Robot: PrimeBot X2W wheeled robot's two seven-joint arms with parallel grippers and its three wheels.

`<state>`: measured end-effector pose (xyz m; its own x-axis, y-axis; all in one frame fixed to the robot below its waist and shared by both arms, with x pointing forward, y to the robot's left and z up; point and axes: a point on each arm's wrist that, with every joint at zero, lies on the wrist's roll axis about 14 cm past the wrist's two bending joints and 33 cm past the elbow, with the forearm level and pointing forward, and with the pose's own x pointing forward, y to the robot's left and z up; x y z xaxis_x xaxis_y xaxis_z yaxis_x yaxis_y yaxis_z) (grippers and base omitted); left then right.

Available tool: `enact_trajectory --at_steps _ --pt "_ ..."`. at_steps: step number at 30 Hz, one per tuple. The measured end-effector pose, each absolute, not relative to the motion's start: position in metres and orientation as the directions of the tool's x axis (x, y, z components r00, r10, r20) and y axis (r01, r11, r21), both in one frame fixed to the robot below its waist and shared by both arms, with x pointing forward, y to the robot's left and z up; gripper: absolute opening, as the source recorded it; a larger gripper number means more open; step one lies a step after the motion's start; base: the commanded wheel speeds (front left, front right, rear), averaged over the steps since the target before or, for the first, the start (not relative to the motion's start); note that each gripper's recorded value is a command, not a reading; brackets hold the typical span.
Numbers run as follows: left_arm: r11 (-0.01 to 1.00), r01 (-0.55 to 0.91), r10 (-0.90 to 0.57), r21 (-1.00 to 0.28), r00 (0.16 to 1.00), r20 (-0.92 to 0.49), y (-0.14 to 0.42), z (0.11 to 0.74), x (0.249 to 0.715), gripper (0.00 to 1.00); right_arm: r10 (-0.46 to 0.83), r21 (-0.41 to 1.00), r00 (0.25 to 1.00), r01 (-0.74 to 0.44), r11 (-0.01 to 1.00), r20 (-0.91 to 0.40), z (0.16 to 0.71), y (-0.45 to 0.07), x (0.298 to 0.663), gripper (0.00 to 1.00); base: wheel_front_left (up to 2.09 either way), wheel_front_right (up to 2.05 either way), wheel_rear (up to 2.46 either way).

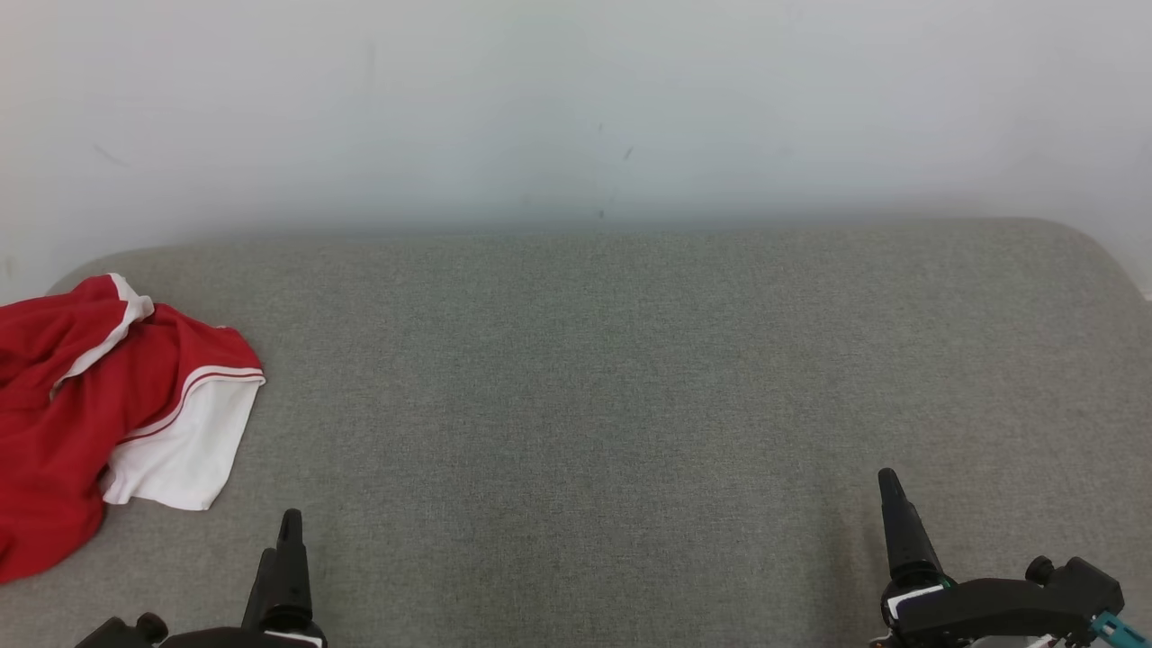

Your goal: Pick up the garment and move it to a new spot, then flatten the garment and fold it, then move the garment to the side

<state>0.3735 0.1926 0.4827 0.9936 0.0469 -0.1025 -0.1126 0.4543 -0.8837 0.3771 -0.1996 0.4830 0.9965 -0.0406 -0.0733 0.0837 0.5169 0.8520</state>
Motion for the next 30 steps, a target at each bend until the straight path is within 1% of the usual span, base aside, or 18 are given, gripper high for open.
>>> enact_trajectory --at_steps 6,13,23,30 --pt "0.590 -0.103 0.045 -0.800 0.994 -0.095 0.188 0.486 0.374 1.00 -0.053 0.797 0.997 0.079 0.598 -0.059 0.486 -0.203 0.378 1.00 0.00 0.00 0.00" --pt "0.728 -0.064 0.026 -0.683 0.997 -0.066 0.181 0.492 0.373 1.00 -0.051 0.695 0.997 0.071 0.715 -0.050 0.487 -0.202 0.377 1.00 0.00 0.00 0.00" --pt "0.840 -0.048 0.017 -0.541 0.998 -0.063 0.177 0.491 0.370 1.00 -0.049 0.581 0.998 0.059 0.811 -0.033 0.490 -0.203 0.378 1.00 0.00 0.00 0.00" --pt "0.911 -0.005 -0.015 -0.413 0.999 -0.047 0.172 0.493 0.369 1.00 -0.043 0.491 0.999 0.049 0.870 -0.024 0.490 -0.202 0.378 1.00 0.00 0.00 0.00"
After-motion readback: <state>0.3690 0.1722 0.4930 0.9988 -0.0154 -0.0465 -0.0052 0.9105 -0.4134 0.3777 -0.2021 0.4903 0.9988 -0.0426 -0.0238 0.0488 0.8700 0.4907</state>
